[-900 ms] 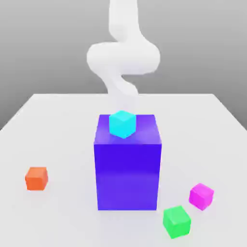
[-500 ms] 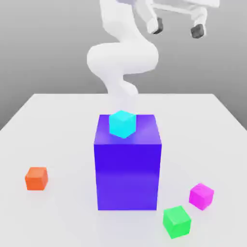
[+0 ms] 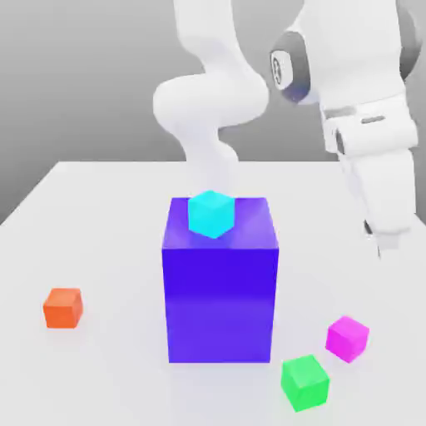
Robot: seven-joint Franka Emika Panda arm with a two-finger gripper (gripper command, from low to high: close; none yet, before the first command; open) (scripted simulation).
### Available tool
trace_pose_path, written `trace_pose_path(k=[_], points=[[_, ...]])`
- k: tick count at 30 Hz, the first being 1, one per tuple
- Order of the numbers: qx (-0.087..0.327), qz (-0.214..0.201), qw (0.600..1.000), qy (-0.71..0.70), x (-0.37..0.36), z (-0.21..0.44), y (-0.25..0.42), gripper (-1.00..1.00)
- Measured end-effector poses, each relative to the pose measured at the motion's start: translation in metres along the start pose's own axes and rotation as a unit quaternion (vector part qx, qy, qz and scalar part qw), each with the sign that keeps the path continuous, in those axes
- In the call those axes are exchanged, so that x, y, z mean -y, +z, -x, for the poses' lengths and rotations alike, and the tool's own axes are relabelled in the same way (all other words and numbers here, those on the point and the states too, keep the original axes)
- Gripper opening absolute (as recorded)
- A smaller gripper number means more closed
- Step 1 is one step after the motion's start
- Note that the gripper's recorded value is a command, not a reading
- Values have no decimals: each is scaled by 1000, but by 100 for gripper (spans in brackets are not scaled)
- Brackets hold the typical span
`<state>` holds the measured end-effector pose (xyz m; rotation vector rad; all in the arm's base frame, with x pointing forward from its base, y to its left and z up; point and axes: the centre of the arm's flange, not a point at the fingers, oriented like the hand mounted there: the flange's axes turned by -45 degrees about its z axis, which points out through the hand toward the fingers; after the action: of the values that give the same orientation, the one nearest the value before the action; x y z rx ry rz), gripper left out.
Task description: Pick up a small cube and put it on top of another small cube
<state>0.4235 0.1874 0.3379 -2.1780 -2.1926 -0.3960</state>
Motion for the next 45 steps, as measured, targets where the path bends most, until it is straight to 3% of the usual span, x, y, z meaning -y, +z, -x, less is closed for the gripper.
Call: trace_pose_path(k=[6, 12, 20, 21, 28, 35, 42, 45], points=[[28, -52, 985, -160, 44, -15, 69, 0], [58, -99, 944, -308, 88, -11, 125, 0], [66, -109, 931, -342, 106, 2, 193, 0], [66, -110, 931, -341, 107, 4, 198, -100], [66, -110, 931, -341, 107, 4, 198, -100], [65, -110, 932, -340, 98, -7, 143, -100], [87, -94, 984, -126, 10, 62, 91, -100], [89, -91, 987, -101, 3, 73, 107, -100]])
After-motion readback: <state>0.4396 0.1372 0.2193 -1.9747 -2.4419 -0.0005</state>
